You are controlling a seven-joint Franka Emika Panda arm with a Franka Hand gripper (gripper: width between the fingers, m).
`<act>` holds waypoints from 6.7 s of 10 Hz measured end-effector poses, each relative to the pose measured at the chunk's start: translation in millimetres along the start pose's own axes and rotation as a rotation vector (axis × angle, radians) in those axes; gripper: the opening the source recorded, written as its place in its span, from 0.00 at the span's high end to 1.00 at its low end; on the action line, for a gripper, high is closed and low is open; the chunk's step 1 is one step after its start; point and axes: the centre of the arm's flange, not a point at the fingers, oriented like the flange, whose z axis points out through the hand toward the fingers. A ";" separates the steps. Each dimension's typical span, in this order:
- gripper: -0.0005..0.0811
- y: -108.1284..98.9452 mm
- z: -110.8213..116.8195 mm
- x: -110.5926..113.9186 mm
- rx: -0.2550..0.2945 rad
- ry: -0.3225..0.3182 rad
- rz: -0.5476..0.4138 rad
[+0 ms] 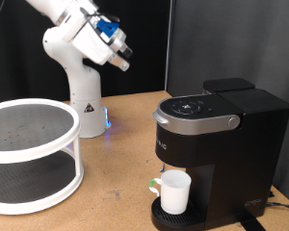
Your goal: Make a cup of coffee with the keurig machine
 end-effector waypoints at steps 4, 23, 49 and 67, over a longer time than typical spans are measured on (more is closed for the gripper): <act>0.01 -25.4 -3.6 48.0 0.000 -0.282 0.000; 0.01 -63.7 48.8 196.9 -0.194 -0.535 -0.200; 0.16 -38.5 123.7 175.6 -0.303 -0.519 -0.255; 0.99 -1.6 143.4 129.5 -0.364 -0.481 -0.245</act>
